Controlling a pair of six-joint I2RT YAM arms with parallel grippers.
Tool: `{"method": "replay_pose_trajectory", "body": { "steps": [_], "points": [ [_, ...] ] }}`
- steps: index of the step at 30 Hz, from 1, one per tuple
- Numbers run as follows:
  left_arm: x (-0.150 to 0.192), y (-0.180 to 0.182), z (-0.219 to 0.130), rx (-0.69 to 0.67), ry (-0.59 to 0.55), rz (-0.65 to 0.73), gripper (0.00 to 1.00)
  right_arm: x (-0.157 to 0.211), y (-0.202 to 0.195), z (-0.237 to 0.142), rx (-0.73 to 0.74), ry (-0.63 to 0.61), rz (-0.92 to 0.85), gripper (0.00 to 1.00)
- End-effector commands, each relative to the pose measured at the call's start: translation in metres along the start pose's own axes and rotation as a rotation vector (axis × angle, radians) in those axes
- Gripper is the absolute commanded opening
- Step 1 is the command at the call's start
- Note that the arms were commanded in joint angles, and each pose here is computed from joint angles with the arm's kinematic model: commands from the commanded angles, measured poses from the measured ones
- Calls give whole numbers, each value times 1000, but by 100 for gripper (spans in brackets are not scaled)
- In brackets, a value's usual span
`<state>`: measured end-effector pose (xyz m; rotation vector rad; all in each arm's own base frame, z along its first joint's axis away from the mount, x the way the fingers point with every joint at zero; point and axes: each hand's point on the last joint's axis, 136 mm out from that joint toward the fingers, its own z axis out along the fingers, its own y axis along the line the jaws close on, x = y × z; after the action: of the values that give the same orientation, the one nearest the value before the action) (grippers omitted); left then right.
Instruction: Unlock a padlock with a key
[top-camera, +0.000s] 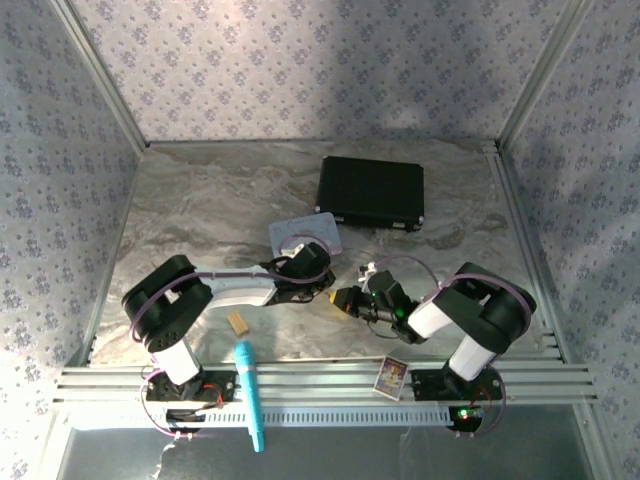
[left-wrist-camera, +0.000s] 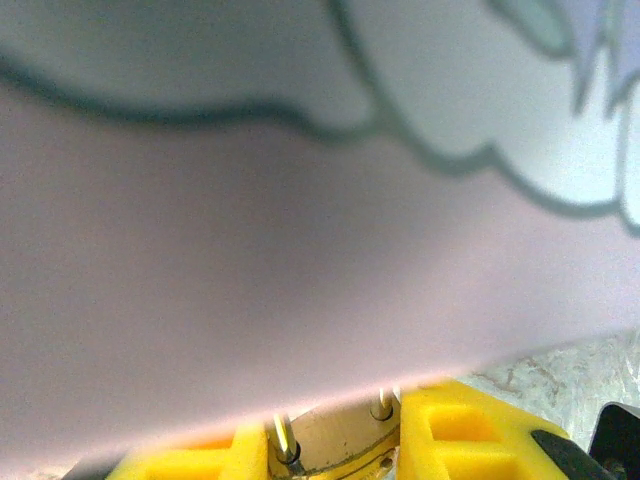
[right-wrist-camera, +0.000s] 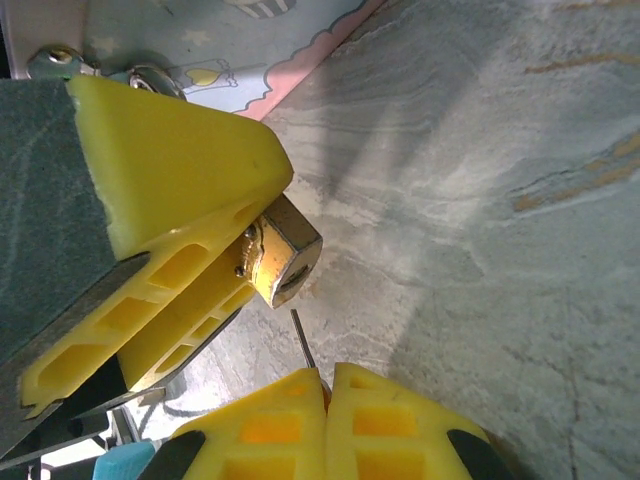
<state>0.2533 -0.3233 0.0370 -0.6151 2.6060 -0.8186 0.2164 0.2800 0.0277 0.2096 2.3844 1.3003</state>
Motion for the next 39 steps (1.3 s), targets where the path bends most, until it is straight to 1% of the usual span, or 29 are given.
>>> {"method": "replay_pose_trajectory", "body": {
  "steps": [1,5,13,22,28,39],
  "points": [
    [9,16,2,-34,56,-51,20,2,-23,-6,81,-28,24,0],
    [9,20,3,-31,58,-73,19,1,-27,-11,112,-35,16,0],
    [8,17,0,-19,59,-76,19,-6,-20,-18,86,-81,6,0],
    [12,16,2,-4,78,-84,19,-15,-7,-15,40,-123,3,0],
    [14,15,3,4,87,-86,19,-17,2,-11,22,-120,-13,0],
    [15,18,6,-7,91,-92,19,-18,0,-10,18,-140,-5,0]
  ]
}}
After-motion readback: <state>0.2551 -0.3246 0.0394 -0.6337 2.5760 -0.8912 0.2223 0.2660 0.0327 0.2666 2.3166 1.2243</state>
